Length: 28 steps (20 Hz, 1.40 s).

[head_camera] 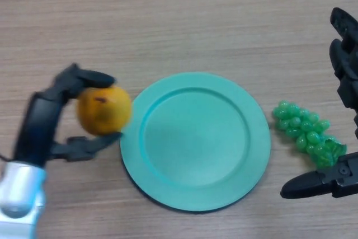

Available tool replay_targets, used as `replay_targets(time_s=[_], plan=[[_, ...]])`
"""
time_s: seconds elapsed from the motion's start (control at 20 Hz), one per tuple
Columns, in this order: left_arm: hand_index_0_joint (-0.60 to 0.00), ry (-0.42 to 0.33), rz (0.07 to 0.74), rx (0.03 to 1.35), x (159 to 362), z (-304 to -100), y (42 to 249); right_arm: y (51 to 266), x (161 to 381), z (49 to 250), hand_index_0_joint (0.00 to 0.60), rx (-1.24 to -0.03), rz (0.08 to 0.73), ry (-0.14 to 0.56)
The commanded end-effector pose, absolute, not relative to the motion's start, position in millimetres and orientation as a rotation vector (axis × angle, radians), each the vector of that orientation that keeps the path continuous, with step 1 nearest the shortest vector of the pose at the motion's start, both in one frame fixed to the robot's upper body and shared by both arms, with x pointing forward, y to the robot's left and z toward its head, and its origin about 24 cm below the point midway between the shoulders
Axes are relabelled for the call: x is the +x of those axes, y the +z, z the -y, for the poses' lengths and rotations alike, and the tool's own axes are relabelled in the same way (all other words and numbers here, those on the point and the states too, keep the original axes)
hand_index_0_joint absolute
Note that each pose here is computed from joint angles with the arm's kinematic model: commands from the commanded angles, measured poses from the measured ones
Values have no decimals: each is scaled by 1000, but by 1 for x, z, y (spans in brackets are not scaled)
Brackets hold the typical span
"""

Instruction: Pick up the yellow pear and place it on the plate

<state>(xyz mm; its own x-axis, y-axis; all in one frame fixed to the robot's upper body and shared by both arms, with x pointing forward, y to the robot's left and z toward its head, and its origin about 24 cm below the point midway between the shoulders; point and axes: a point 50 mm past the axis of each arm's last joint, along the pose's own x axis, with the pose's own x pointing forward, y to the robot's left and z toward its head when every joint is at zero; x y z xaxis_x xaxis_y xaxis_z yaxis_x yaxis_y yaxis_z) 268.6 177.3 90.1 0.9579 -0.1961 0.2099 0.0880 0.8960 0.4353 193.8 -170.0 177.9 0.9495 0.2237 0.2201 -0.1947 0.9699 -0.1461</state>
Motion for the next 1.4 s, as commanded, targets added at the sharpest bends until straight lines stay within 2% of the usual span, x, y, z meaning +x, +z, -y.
replay_targets(time_s=[0.05,0.15,0.25,0.3,0.4,0.5,0.55,0.6,0.65,0.8,0.9,1.0,1.1,1.2,1.25,1.4], plan=[[-600,-248,354,431,270,-148,113,202,182,171,0,-131,411,198],[-600,-205,335,441,279,-137,105,201,180,172,0,-127,415,191],[-600,-219,237,489,285,-128,90,200,179,174,0,-124,414,179],[-600,-219,208,465,288,-126,87,201,179,175,0,-130,414,173],[-600,-201,206,419,290,-122,85,202,179,175,0,-135,413,168],[-401,-199,203,431,291,-120,84,203,178,175,0,-138,414,168],[-250,-197,192,458,292,-119,81,203,177,176,0,-139,414,169],[-151,-195,174,479,293,-119,78,203,176,176,0,-139,412,169],[0,-192,131,512,294,-119,74,204,175,177,0,-138,412,167],[0,-164,116,488,293,-124,82,204,176,176,0,-150,415,168],[0,-130,121,433,292,-131,96,205,178,174,0,-160,413,174],[0,-94,155,365,286,-140,113,205,180,173,0,-154,411,176],[0,-96,195,360,276,-149,129,205,183,172,0,-139,404,184],[0,-112,249,365,261,-159,146,204,187,170,0,-140,401,198],[0,-111,303,363,252,-165,157,204,189,171,0,-135,396,206],[0,-169,338,239,229,-178,176,203,192,171,0,-135,388,242]])
